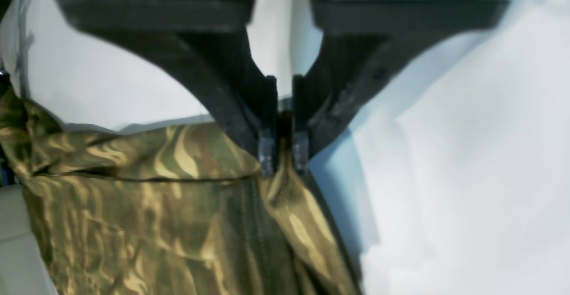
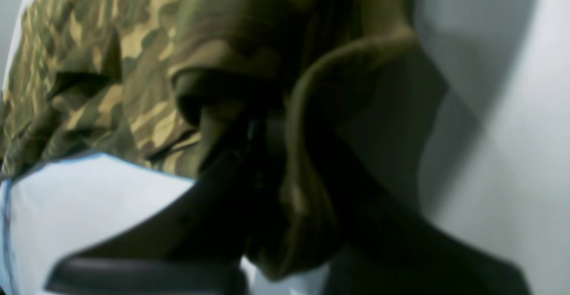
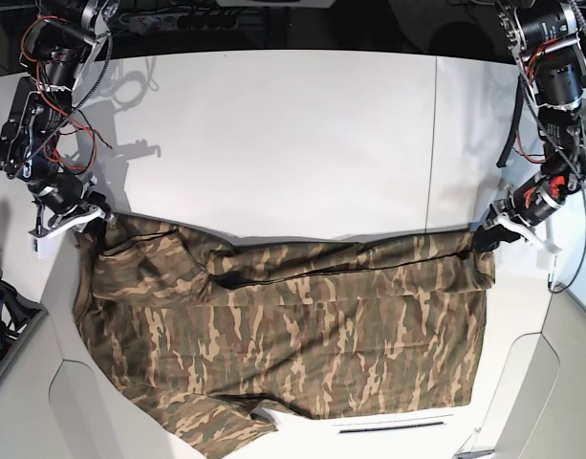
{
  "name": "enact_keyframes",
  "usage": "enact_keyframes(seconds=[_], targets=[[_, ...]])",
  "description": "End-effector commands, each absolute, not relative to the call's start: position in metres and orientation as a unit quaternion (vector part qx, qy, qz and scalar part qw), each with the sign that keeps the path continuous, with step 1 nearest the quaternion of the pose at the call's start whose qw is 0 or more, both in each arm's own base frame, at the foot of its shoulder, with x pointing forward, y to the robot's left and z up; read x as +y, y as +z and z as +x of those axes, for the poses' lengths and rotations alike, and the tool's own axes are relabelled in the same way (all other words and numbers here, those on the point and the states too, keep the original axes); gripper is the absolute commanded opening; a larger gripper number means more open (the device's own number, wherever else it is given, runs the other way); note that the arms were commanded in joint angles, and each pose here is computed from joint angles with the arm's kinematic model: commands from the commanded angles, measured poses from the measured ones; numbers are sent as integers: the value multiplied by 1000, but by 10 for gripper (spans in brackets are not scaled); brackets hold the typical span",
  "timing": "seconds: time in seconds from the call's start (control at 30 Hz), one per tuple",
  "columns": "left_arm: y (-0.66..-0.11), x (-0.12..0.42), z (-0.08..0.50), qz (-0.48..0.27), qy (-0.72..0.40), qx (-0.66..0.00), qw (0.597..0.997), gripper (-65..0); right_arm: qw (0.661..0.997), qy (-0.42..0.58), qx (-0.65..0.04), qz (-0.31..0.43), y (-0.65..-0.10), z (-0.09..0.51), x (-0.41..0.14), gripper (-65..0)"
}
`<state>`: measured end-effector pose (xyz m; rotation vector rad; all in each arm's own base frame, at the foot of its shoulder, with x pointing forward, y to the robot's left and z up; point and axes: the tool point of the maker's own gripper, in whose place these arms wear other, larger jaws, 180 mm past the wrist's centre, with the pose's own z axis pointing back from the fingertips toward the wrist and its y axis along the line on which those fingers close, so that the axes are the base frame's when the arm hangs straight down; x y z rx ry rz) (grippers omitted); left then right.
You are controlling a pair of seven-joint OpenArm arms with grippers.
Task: Fold the T-shirt properly
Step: 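Lower the held edge and lay the shirt flat, then release both grippers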
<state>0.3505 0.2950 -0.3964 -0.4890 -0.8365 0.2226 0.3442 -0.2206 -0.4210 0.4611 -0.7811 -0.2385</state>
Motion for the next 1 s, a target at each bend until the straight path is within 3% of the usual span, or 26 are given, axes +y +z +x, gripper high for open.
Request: enact_keyframes(seconds=[0.0, 0.2, 0.97], targets=[[-373, 301, 362, -236, 93, -425, 869, -650, 882, -109, -402, 219, -402, 354, -229, -650], [-360, 292, 343, -241, 50, -405, 880, -650, 880, -101, -395, 244, -386, 348, -227, -650], [-336, 276, 252, -193, -41, -401, 895, -650, 908, -35, -370, 193, -378, 235, -220, -650]])
